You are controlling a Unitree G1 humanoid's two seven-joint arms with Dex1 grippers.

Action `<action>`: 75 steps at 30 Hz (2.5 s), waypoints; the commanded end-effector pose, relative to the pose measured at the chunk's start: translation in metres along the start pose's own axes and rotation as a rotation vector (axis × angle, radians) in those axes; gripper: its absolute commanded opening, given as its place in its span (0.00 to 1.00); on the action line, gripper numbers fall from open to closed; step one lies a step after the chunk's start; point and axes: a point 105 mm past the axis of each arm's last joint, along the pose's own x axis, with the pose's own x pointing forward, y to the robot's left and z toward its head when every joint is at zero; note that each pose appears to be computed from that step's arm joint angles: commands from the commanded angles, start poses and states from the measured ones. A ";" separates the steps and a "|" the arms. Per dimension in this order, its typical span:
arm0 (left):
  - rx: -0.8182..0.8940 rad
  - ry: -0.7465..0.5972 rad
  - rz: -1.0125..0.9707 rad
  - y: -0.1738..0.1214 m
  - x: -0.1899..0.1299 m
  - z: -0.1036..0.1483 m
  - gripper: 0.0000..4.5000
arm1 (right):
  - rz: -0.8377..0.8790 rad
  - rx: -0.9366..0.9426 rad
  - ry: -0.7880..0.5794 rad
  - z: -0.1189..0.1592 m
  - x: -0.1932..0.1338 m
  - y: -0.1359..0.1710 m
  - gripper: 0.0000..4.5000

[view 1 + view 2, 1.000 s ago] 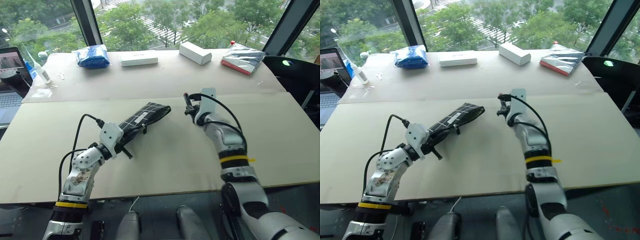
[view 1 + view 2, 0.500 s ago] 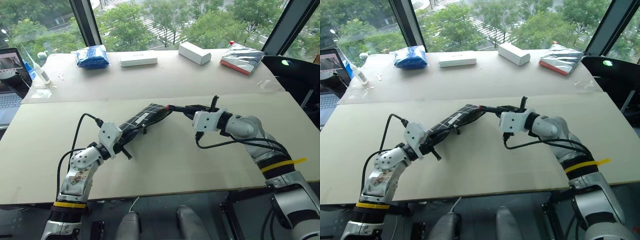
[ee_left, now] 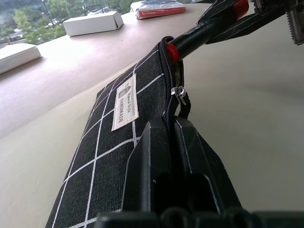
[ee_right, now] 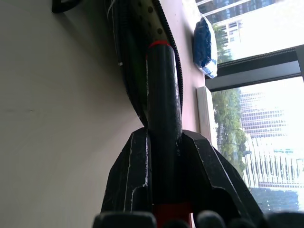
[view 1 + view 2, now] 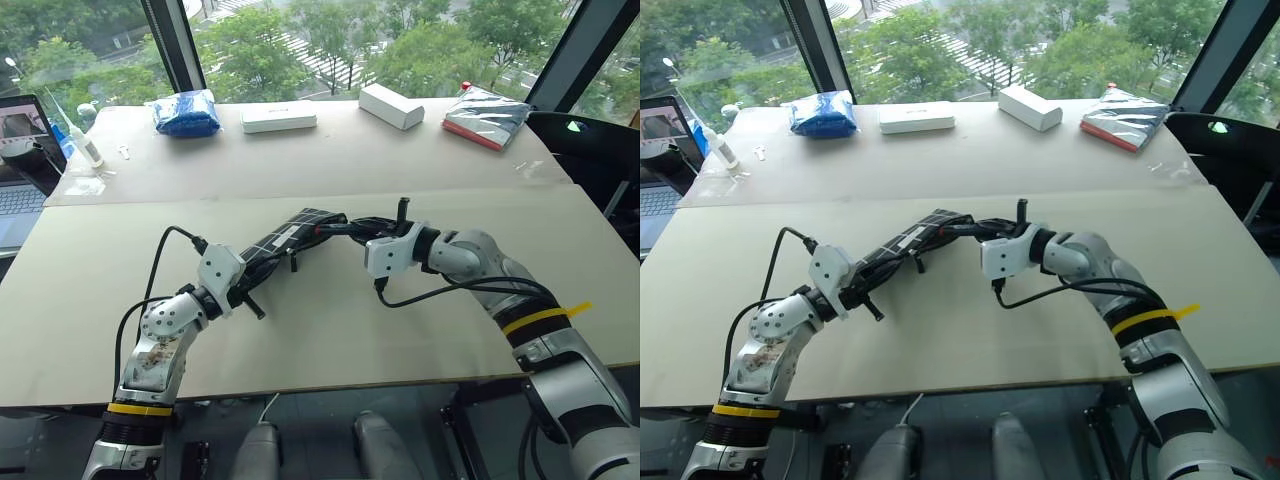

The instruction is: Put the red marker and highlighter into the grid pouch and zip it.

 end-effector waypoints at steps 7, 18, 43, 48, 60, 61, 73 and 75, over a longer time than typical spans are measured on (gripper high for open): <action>0.028 -0.038 -0.023 -0.001 0.004 0.014 0.00 | -0.016 -0.138 -0.150 0.038 0.031 -0.011 0.12; 0.033 -0.046 -0.041 -0.001 0.002 0.016 0.00 | 0.055 -0.214 -0.305 0.070 0.049 0.011 0.12; 0.022 -0.038 -0.055 -0.005 0.003 0.012 0.00 | 0.196 1.097 -0.281 0.038 -0.064 -0.001 0.64; 0.022 -0.038 -0.059 -0.004 0.004 0.012 0.00 | 0.240 1.237 -0.187 0.065 -0.036 0.042 0.64; 0.024 -0.042 -0.063 -0.005 0.006 0.014 0.00 | 0.020 1.321 -0.035 0.058 0.047 0.033 0.64; 0.024 -0.042 -0.062 -0.005 0.006 0.014 0.00 | 0.024 1.320 -0.046 0.061 0.051 0.032 0.64; 0.023 -0.040 -0.046 -0.004 0.004 0.013 0.00 | 0.050 1.314 -0.079 0.064 0.054 0.026 0.32; 0.023 -0.039 -0.044 -0.004 0.004 0.012 0.00 | 0.040 1.317 -0.069 0.058 0.050 0.025 0.17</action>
